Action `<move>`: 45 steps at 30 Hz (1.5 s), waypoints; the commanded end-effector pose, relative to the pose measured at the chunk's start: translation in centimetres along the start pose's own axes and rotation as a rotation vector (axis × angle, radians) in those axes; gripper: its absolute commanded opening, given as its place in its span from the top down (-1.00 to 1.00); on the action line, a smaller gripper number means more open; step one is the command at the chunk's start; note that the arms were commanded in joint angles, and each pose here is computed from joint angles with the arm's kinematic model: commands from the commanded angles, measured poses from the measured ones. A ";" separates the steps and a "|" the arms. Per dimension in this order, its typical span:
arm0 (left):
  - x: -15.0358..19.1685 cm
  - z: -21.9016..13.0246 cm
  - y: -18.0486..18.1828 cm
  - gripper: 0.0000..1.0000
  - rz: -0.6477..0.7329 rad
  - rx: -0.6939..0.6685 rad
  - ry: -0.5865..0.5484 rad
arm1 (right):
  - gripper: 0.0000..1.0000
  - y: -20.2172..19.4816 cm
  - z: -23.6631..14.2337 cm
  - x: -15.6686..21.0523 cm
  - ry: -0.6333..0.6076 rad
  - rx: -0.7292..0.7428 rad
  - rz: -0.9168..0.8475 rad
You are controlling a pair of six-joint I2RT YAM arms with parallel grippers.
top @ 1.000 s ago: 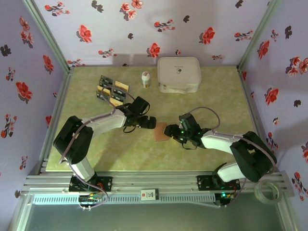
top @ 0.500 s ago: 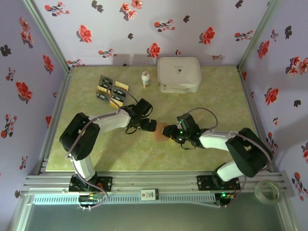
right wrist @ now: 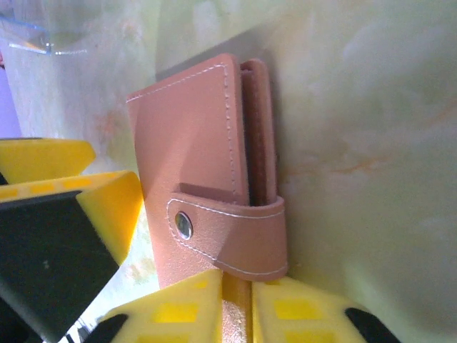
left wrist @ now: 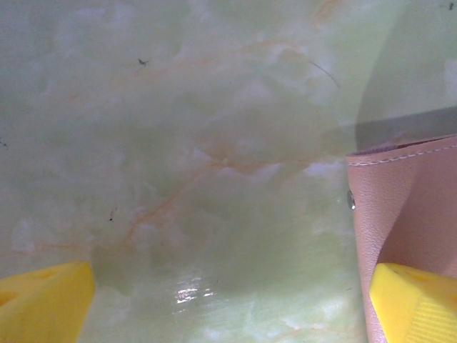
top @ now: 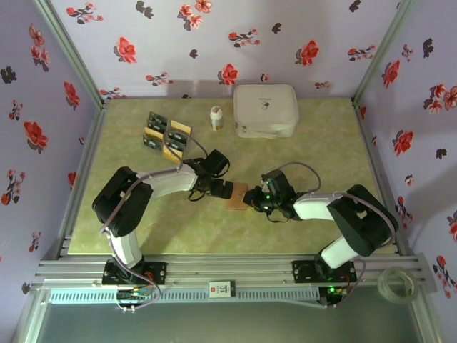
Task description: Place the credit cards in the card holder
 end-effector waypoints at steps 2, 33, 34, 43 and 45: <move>0.5 0.2 -0.2 -0.99 0.014 -0.014 0.011 | 0.96 0.4 0.1 -0.1 0.002 -0.046 0.001; -9.6 -13.2 4.7 -0.99 -0.561 0.731 -0.402 | 1.00 15.4 -7.5 -5.1 -0.117 -0.480 -0.068; -9.7 -13.0 4.6 -0.99 -0.572 0.745 -0.404 | 1.00 15.6 -7.5 -5.1 -0.114 -0.497 -0.063; -10.4 -12.0 4.3 -0.92 -0.630 0.848 -0.418 | 1.00 16.1 -6.8 -4.9 -0.096 -0.539 -0.043; -10.4 -12.0 4.2 -0.81 -0.632 0.865 -0.422 | 1.00 16.0 -6.5 -4.9 -0.092 -0.544 -0.037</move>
Point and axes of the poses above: each hand's point on the last joint's axis, 136 mm out from that joint toward the fingers, its own z axis out along the fingers, its own y axis along the line the jaws close on, x = y × z, the point moved 8 cm from there along -z, back along the fingers, and after that the axes turned 3 degrees about z, right-handed, at the moved point
